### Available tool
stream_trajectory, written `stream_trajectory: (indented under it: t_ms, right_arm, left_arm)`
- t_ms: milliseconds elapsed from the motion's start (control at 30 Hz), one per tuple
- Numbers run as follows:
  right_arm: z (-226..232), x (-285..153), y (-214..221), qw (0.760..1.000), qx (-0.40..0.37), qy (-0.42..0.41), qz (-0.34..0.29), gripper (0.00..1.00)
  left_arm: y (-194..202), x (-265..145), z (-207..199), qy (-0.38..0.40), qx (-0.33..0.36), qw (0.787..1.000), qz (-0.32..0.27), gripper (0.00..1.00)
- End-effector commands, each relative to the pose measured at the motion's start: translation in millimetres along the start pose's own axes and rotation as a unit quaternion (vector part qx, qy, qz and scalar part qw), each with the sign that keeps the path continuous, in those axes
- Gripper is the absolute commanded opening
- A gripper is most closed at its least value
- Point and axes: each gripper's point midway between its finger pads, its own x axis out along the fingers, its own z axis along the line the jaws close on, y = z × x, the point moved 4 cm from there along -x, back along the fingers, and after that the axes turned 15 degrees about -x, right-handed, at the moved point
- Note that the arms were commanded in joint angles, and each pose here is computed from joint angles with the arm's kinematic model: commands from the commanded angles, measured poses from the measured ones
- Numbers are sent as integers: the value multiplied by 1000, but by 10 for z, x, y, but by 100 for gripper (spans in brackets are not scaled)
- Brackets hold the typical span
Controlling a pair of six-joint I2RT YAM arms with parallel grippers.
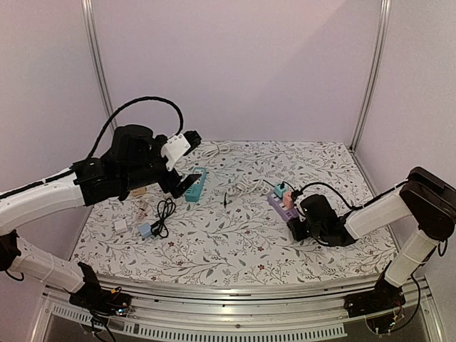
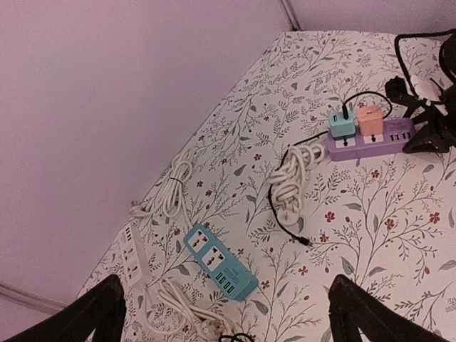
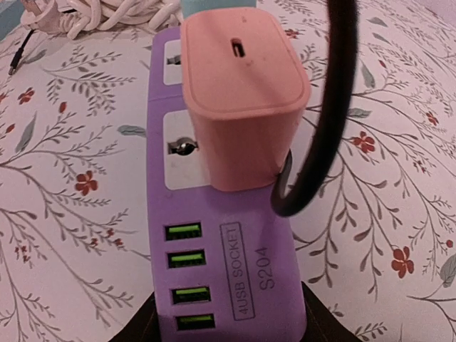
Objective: Insert the plug
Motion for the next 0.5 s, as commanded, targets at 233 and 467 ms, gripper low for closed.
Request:
stream_trajectory:
  t_ms: [233, 467]
  right_arm:
    - [-740, 28, 293, 958, 188, 205, 71, 12]
    - [-796, 38, 368, 937, 244, 241, 63, 12]
  left_arm:
    - [-47, -56, -18, -2, 9, 1000, -1, 100]
    - [-15, -48, -29, -4, 11, 1000, 1, 99]
